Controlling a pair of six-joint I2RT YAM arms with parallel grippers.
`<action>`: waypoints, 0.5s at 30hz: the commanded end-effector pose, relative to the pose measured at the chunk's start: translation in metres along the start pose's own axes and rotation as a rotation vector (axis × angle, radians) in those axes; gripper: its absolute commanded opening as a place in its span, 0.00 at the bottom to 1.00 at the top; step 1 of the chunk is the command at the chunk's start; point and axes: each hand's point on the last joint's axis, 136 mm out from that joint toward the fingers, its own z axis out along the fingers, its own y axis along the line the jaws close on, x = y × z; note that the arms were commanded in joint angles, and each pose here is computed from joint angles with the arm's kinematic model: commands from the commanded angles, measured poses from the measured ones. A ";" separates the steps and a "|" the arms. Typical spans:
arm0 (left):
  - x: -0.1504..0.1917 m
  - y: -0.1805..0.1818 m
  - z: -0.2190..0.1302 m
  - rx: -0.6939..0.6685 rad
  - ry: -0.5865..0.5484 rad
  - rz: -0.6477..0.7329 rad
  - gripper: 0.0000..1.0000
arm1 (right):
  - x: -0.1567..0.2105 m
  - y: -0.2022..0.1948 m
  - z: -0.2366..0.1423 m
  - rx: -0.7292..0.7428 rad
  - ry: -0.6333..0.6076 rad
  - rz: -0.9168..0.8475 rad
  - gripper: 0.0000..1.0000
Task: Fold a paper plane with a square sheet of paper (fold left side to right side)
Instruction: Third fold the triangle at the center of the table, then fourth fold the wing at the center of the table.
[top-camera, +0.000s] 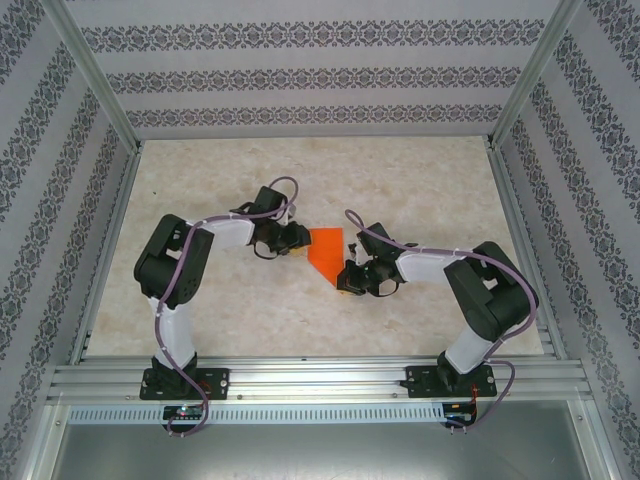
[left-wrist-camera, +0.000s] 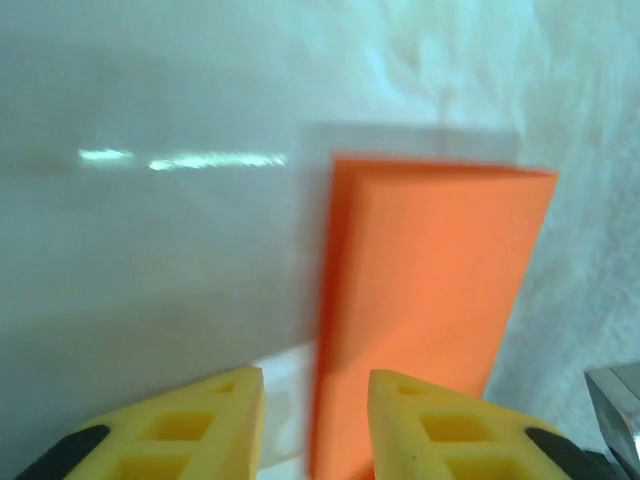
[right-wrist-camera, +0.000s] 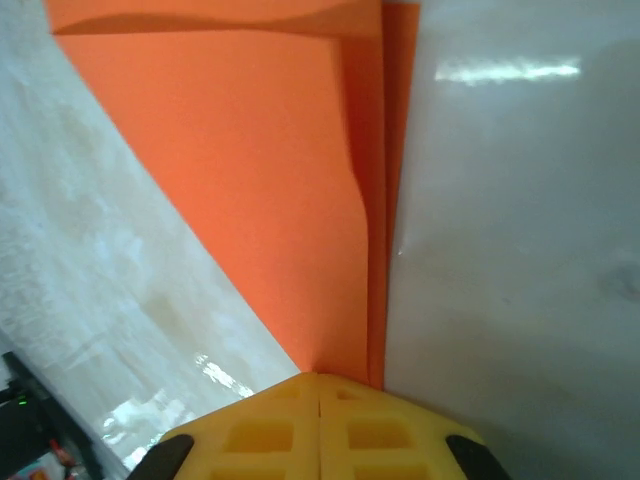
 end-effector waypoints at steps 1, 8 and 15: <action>-0.027 -0.015 -0.049 -0.026 -0.123 0.067 0.41 | -0.011 0.001 -0.025 0.089 -0.072 -0.079 0.16; -0.002 -0.023 -0.082 0.043 -0.150 0.050 0.52 | -0.043 0.037 -0.067 0.013 -0.226 -0.208 0.34; 0.035 -0.025 -0.062 0.155 -0.068 -0.016 0.54 | -0.061 0.064 -0.050 -0.112 -0.206 -0.250 0.28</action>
